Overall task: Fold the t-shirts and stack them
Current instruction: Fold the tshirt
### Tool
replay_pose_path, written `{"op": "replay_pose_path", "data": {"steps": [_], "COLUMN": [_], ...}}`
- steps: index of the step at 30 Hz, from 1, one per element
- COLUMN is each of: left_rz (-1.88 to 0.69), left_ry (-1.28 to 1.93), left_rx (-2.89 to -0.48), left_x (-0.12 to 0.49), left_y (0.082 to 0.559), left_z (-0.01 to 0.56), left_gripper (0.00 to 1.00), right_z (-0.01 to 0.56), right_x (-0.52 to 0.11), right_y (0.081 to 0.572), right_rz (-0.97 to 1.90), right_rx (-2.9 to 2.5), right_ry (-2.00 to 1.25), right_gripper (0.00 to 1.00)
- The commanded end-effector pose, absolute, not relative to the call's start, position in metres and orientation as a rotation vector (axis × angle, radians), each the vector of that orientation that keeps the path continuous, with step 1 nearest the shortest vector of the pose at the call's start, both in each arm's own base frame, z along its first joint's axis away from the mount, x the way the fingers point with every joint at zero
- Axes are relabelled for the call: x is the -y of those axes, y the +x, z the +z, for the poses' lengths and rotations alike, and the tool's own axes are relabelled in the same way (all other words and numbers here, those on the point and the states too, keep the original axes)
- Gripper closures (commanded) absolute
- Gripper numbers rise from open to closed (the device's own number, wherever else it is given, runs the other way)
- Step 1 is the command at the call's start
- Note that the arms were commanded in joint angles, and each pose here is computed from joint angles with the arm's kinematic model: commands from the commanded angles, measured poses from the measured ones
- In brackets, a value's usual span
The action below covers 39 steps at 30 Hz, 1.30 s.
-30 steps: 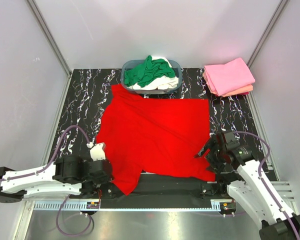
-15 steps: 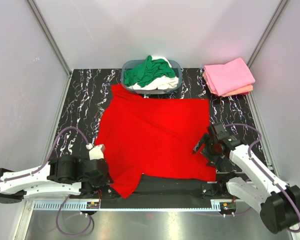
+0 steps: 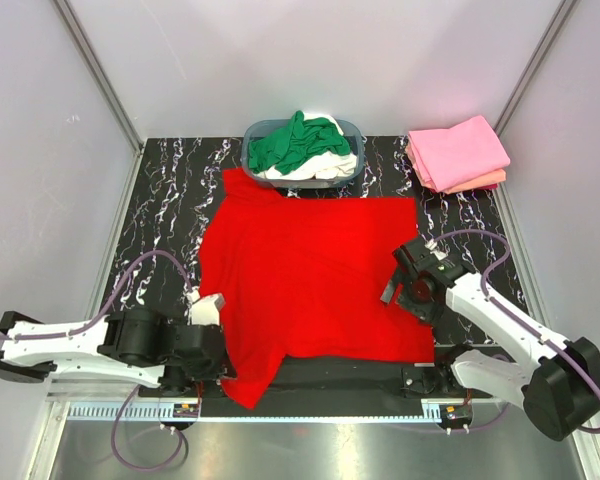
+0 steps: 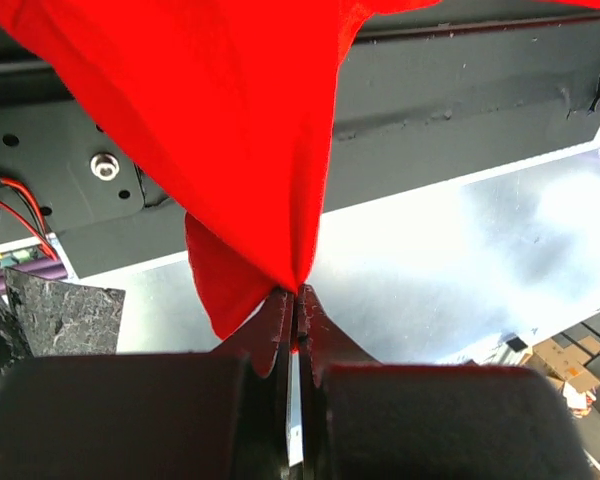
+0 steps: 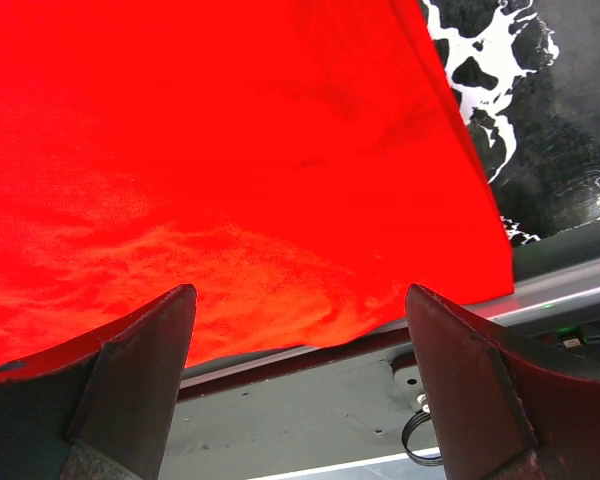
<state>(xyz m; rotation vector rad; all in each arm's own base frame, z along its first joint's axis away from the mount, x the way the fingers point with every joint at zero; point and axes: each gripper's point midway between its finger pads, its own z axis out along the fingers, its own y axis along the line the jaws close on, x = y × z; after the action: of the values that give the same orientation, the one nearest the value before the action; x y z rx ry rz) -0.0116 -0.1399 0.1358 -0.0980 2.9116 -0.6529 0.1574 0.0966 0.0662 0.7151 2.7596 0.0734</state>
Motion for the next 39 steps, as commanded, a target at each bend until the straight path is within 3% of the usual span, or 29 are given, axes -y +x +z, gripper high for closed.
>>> {"op": "replay_pose_path", "data": {"steps": [1, 9, 15, 20, 22, 31, 39], "left_rz": [-0.659, -0.520, -0.526, -0.340, -0.297, -0.141, -0.140], "left_ry": [-0.149, -0.190, -0.149, -0.027, -0.131, -0.303, -0.426], "left_rx": [-2.918, -2.767, -2.586, -2.550, -2.521, -2.711, -2.775], "left_x": [0.144, 0.131, 0.137, 0.145, 0.138, 0.097, 0.075], "left_y": [-0.013, 0.018, 0.056, 0.107, 0.143, 0.275, 0.320], "left_z": [0.141, 0.148, 0.188, 0.193, 0.197, 0.117, 0.078], "left_gripper": [1.00, 1.00, 1.00, 1.00, 1.00, 1.00, 1.00], "right_z": [0.074, 0.073, 0.077, 0.080, 0.080, 0.104, 0.096], "right_x": [-0.091, -0.095, -0.095, -0.099, -0.102, -0.104, -0.082], "right_y": [0.163, 0.160, 0.163, 0.171, 0.175, 0.207, 0.202], "right_rz": [0.013, 0.078, 0.075, 0.070, 0.065, 0.038, 0.044], "right_rx": [-2.722, -2.716, -2.701, -2.704, -2.708, -2.608, -2.530], "right_ry": [0.677, 0.680, 0.692, 0.680, 0.678, 0.723, 0.936], "right_gripper": [0.07, 0.06, 0.06, 0.05, 0.05, 0.00, 0.15]}}
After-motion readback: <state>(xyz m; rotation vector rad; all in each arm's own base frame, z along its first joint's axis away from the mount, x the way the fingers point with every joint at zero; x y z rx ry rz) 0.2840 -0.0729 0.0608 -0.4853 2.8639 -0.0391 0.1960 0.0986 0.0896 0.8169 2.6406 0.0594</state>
